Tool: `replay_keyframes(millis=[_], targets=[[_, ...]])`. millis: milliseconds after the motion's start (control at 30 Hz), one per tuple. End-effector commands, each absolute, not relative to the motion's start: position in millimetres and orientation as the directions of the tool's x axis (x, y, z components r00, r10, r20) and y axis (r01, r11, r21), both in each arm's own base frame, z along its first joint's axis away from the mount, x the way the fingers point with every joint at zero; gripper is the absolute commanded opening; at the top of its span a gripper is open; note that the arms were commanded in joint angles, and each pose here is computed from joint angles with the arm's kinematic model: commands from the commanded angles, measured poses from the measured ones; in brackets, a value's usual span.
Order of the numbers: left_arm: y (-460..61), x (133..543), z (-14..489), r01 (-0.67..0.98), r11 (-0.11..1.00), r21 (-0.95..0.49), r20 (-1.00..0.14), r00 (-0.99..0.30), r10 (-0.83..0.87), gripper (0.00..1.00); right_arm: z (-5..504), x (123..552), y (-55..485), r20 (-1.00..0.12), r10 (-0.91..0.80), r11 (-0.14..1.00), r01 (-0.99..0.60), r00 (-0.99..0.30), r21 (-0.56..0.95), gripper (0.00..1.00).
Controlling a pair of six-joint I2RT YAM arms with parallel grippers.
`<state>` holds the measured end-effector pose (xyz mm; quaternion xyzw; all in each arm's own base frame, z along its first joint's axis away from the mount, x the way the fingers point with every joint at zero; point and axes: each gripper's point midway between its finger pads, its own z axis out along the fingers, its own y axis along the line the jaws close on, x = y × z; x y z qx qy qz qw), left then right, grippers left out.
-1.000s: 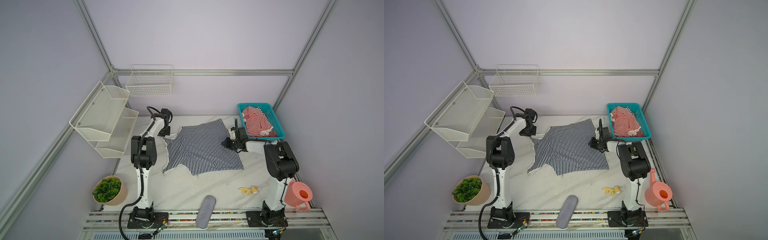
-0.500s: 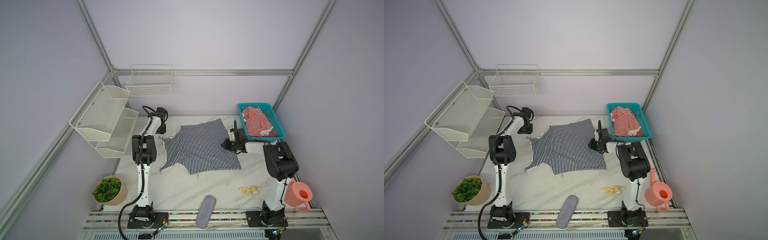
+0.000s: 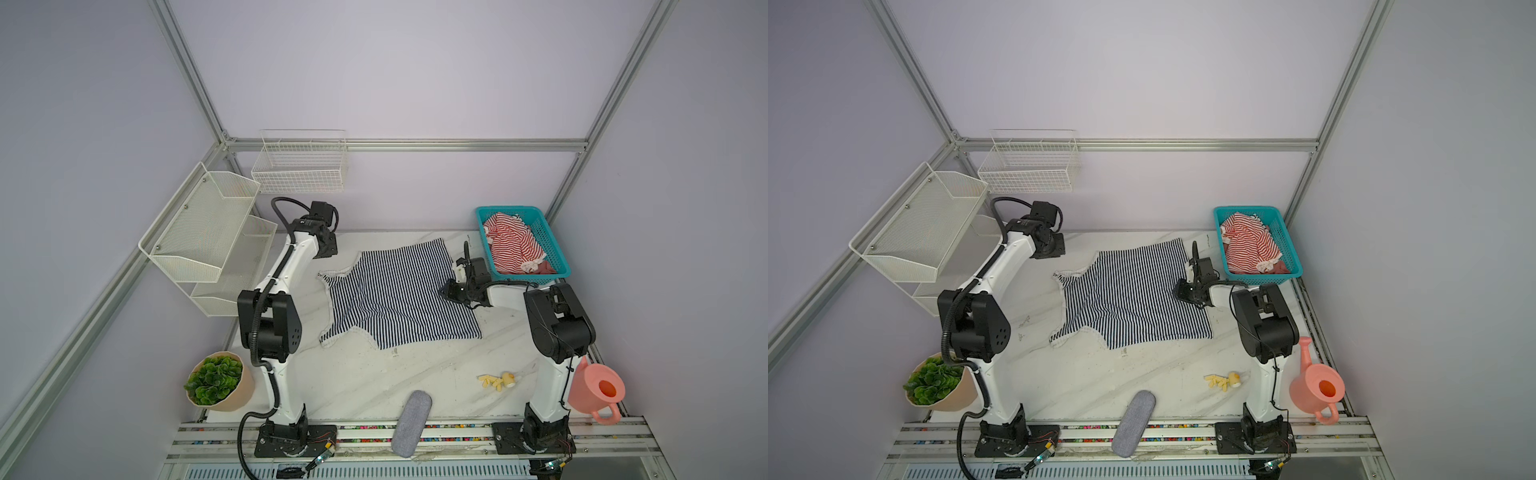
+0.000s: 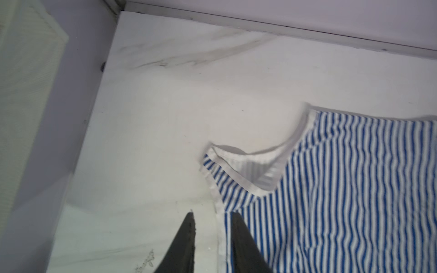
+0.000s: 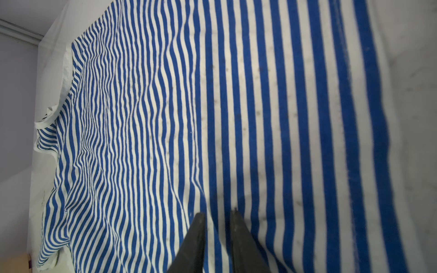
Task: Fold and stack tank tops
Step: Smooth out the tank top at the center of the table.
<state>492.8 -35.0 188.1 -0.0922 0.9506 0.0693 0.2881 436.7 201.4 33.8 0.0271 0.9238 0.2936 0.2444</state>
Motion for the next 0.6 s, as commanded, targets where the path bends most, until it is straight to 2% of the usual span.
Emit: replay_keyframes(millis=[0, 200, 567], targets=[[-76, 476, 135, -0.121, 0.992, 0.019, -0.448, -0.888, -0.100, 0.19, 27, 427, 206, -0.404, 0.170, 0.828, -0.092, -0.899, 0.553, 0.23], [-89, 464, 88, -0.108, 0.994, 0.013, -0.345, -0.934, -0.097, 0.05, 28, 424, 204, -0.407, 0.160, 0.832, -0.099, -0.899, 0.545, 0.23], [-65, 489, 55, -0.158, 0.981, 0.114, -0.327, -0.938, -0.113, 0.04, 14, 407, 198, -0.374, 0.156, 0.841, -0.076, -0.914, 0.536, 0.23]])
